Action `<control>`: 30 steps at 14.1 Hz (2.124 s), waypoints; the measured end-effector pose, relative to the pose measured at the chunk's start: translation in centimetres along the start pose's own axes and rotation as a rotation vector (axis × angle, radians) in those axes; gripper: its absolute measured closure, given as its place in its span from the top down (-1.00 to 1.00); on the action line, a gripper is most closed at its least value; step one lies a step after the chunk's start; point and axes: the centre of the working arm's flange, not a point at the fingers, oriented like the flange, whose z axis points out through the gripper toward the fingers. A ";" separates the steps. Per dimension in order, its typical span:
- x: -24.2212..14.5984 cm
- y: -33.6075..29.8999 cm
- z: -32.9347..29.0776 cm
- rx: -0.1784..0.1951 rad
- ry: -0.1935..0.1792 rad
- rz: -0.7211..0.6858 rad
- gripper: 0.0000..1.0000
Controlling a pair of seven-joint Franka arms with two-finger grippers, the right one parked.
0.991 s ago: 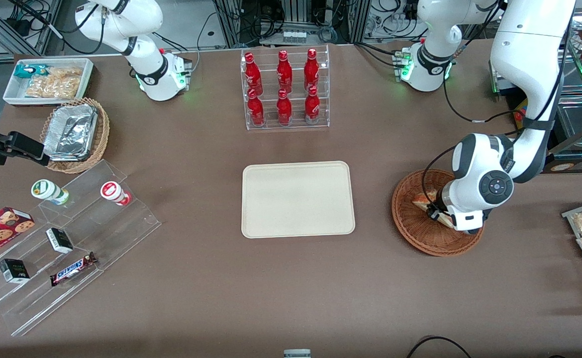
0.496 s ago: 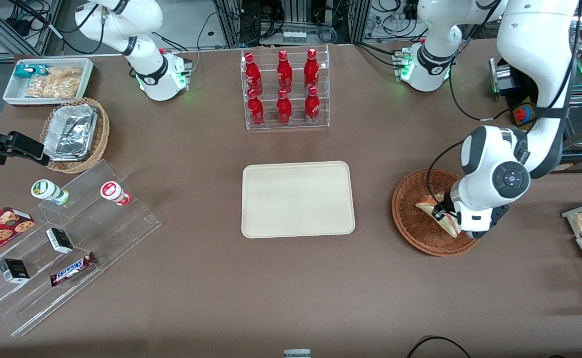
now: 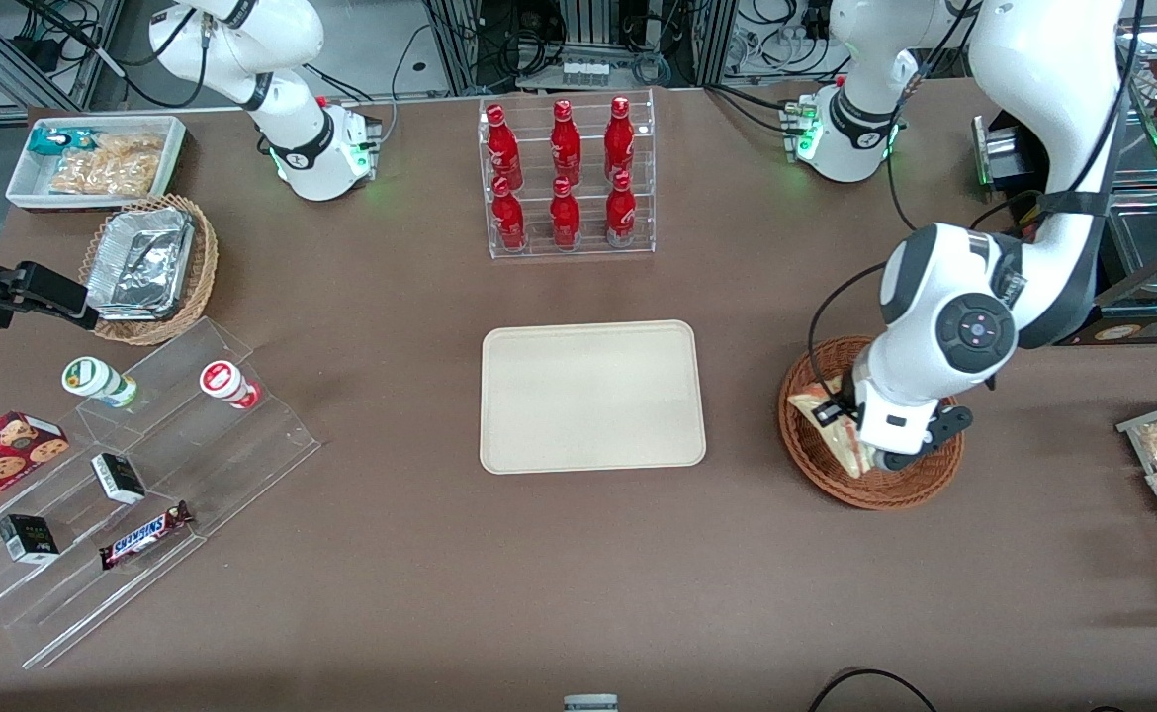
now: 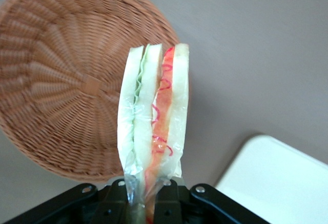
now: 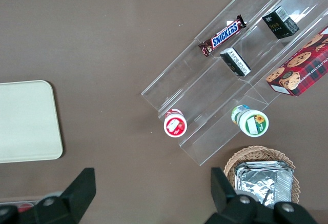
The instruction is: Place sandwich from basket to tray
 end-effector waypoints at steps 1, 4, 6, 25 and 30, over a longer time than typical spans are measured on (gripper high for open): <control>-1.5 1.5 -0.1 -0.008 -0.004 0.035 -0.70; -5.8 5.4 -0.3 -0.032 -0.003 0.144 -0.70; -8.6 7.8 0.0 -0.068 0.010 0.274 -0.69; -19.8 22.4 10.0 -0.125 -0.015 0.462 -0.70; -18.8 22.8 11.8 -0.111 -0.017 0.446 -0.33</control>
